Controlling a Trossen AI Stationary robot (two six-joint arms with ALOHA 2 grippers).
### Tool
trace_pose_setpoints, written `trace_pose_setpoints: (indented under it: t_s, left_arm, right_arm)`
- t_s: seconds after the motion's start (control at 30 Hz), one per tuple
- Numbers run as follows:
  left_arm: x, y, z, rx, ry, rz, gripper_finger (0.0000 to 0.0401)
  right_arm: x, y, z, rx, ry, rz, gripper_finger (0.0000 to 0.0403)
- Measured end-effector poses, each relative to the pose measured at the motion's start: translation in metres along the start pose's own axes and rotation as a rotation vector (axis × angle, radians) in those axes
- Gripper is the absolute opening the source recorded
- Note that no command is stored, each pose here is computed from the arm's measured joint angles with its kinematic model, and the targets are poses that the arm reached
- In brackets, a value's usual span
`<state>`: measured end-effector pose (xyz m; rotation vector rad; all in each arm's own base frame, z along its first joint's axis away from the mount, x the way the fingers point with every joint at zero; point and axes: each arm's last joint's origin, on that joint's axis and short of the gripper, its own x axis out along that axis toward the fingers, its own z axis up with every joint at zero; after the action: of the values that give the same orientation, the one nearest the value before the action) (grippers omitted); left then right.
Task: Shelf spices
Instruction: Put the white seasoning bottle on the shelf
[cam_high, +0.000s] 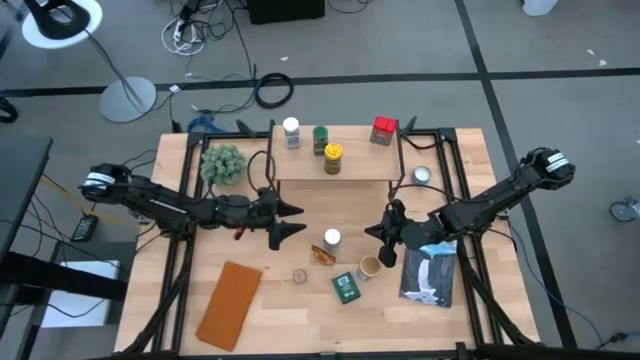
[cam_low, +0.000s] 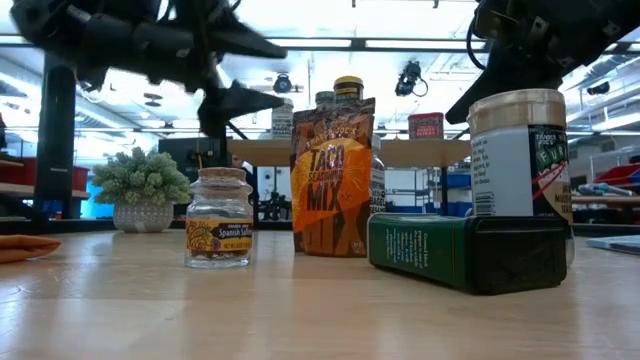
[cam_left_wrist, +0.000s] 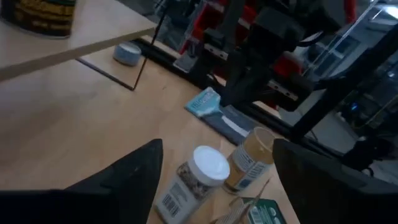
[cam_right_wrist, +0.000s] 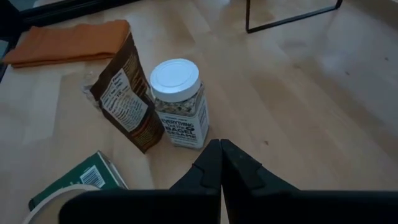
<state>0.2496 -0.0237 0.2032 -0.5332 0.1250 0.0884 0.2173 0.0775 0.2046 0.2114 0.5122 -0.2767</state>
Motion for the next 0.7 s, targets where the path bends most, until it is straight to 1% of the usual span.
trace_pose_setpoints:
  t_s: [0.07,0.13,0.23,0.3,0.37,0.43,0.5,0.63,0.7]
  left_arm:
    - [0.008,-0.008,0.011,-0.02,0.05,0.035,0.0308]
    - [0.016,-0.017,0.024,-0.044,0.142,0.113,0.0308]
    - [0.026,-0.031,0.045,0.006,0.323,0.274,0.0308]
    - [0.036,-0.041,0.058,0.027,0.407,0.35,0.0308]
    - [0.048,-0.05,0.069,0.04,0.452,0.379,0.0308]
    - [0.062,-0.059,0.078,0.039,0.485,0.381,0.0308]
    - [0.078,-0.066,0.083,0.013,0.527,0.377,0.0308]
    - [0.103,-0.073,0.086,-0.004,0.657,0.46,0.0308]
    - [0.113,-0.072,0.082,-0.008,0.736,0.53,0.0308]
  right_arm:
    - [0.0,0.0,0.0,0.0,0.0,0.0,0.0]
    - [0.0,0.0,0.0,0.0,0.0,0.0,0.0]
    - [0.0,0.0,0.0,-0.002,0.002,0.001,0.0]
    - [-0.001,0.001,-0.001,-0.006,0.005,0.002,0.0]
    - [-0.001,0.002,-0.002,-0.011,0.009,0.005,0.0]
    - [-0.002,0.003,-0.003,-0.017,0.014,0.008,0.0]
    - [-0.003,0.004,-0.004,-0.022,0.016,0.018,0.0]
    - [-0.006,0.009,-0.007,-0.035,0.02,0.039,0.0]
    - [-0.007,0.01,-0.007,-0.038,0.02,0.047,0.0]
